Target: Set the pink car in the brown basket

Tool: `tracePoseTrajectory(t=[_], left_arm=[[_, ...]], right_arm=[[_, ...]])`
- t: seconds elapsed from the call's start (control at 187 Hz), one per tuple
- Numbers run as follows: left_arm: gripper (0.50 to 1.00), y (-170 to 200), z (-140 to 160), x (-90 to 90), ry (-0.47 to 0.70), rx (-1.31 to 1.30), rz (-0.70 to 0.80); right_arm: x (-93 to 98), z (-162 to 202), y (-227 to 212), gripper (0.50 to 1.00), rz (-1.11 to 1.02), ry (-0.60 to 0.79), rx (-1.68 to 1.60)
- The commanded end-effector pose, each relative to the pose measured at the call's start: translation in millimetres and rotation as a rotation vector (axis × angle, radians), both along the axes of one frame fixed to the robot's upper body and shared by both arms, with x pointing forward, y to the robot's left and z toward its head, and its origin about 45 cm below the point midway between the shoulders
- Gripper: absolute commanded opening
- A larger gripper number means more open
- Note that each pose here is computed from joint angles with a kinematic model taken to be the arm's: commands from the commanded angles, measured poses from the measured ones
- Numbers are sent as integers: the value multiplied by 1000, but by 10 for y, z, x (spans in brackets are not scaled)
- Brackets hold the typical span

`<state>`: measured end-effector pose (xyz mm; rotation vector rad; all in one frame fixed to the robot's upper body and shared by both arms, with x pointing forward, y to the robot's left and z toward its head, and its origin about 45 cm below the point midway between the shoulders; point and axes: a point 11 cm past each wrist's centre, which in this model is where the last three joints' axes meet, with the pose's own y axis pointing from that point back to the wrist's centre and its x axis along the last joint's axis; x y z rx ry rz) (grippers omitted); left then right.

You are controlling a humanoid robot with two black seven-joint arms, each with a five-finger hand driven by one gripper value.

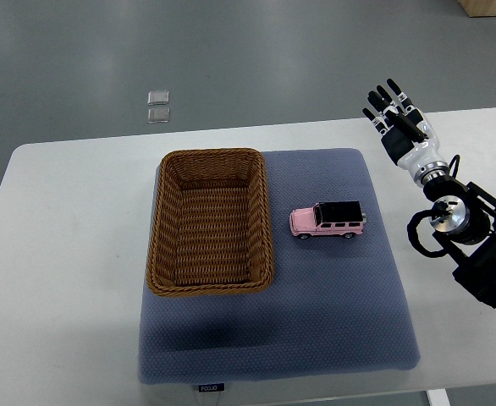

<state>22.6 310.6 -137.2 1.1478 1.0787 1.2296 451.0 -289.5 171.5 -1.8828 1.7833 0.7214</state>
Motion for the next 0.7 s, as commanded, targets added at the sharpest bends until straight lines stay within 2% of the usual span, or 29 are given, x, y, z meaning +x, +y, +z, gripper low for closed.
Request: tracePoseTrajectory(t=[0.0, 0.203, 0.288, 0.342, 0.438, 0.486, 0.491, 0.55, 0.694], left_arm=[[1000, -7, 0, -3, 2, -3, -4], [1000, -27, -1, -1, 2, -7, -4], [1000, -27, -1, -1, 2, -7, -3], [1000, -27, -1, -1, 2, -7, -4], [1000, -11, -1, -4, 3, -3, -4], [1000, -11, -1, -4, 3, -3, -4], [1000, -11, -1, -6, 5, -3, -4], [1000, -7, -1, -6, 5, -3, -4], [1000, -5, -1, -6, 5, -1, -4]], right_arm=[[-7, -9, 11, 915, 5, -1, 0], [-17, -9, 53, 913, 33, -5, -15], [-10, 49, 143, 913, 114, -32, -94], [-34, 60, 236, 915, 228, -52, -248], [-1, 343, 224, 913, 453, -153, -706], [-1, 344, 224, 913, 453, -153, -707], [-16, 443, 221, 913, 562, -194, -896], [-36, 571, 239, 915, 684, -237, -1060], [-274, 776, 255, 915, 973, -312, -1393]])
